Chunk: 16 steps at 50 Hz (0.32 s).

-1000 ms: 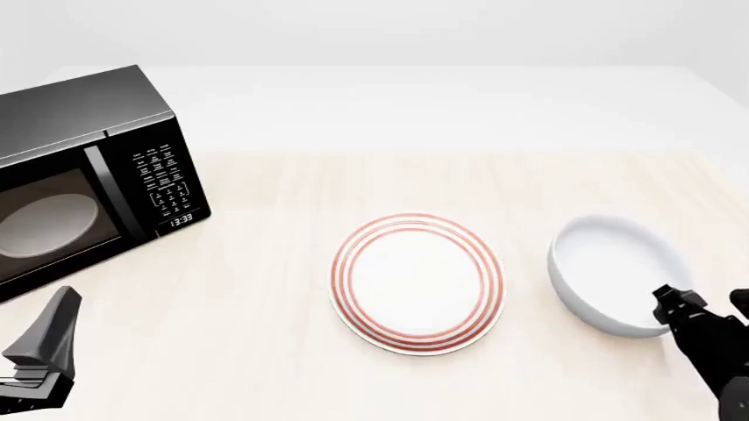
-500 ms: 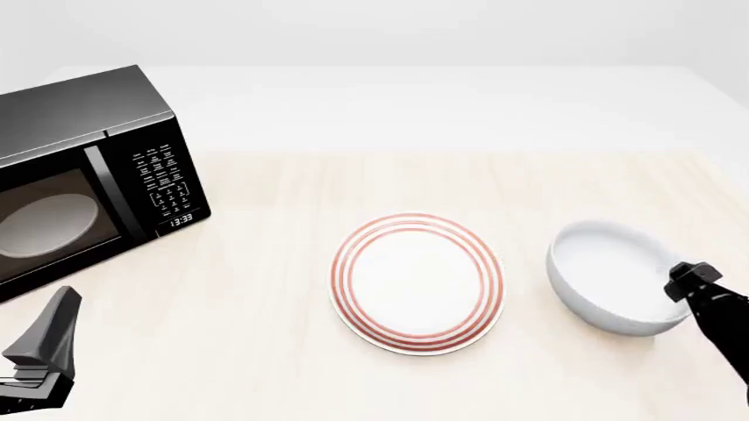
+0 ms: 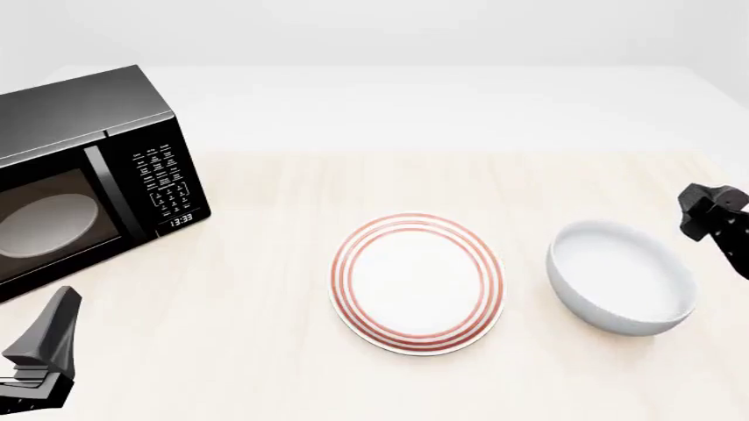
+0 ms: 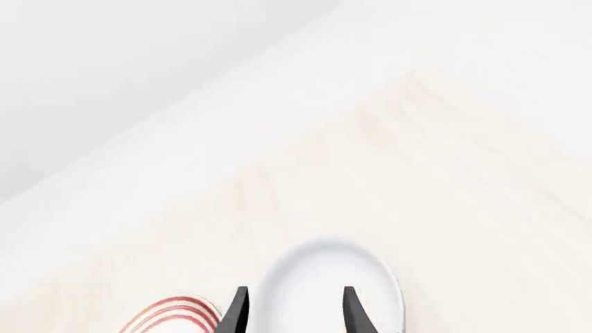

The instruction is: Put the white bowl to the right of the plate.

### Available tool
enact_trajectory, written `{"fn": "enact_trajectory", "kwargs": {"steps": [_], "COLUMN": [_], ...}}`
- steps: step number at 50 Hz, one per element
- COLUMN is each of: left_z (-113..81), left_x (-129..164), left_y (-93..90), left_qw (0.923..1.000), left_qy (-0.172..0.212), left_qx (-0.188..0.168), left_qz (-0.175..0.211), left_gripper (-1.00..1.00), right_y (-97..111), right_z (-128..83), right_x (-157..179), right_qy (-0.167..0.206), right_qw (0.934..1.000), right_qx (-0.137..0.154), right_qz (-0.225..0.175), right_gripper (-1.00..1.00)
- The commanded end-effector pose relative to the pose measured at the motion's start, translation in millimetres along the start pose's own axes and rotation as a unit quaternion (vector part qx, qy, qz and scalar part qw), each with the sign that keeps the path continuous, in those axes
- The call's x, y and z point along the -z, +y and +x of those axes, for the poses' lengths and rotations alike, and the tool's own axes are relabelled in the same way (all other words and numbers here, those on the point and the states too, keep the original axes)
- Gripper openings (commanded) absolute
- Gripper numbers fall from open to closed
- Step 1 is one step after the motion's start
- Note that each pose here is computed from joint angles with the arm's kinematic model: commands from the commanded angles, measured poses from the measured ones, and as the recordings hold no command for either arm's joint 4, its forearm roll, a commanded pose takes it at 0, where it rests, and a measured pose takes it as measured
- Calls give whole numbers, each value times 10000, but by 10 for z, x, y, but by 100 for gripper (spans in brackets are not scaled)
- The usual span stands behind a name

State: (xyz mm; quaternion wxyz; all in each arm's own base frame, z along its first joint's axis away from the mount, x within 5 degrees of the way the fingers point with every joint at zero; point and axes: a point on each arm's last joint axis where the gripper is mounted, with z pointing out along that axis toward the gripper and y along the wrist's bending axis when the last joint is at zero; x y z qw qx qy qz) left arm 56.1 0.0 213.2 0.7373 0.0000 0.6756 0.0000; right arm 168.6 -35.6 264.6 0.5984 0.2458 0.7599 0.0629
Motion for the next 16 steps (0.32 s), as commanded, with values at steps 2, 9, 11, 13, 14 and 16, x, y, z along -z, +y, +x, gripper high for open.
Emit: {"fn": "enact_trajectory", "kwargs": {"steps": [2, 9, 11, 13, 14, 16], "left_z": [0, 0, 0, 0, 0, 0], "left_x": [0, 0, 0, 0, 0, 0], "left_y": [0, 0, 0, 0, 0, 0], "left_qw": [10000, 10000, 10000, 10000, 10000, 10000], "left_qy": [0, 0, 0, 0, 0, 0], "left_qx": [0, 0, 0, 0, 0, 0], "left_qz": [0, 0, 0, 0, 0, 0], "left_gripper": [100, 100, 100, 100, 100, 100], "right_y": [308, 367, 386, 363, 363, 332], "right_z": [-152, 5, 115, 222, 251, 352], "right_x": [251, 370, 341, 290, 310, 265], "right_qy": [-209, -353, -277, -228, -303, -243], "right_qw": [9952, 9865, 9838, 9826, 9805, 9809], "right_qx": [486, 840, 876, 960, 1000, 953], "right_qz": [-820, -1359, -1541, -1574, -1666, -1675], "right_gripper": [100, 100, 100, 100, 100, 100]}}
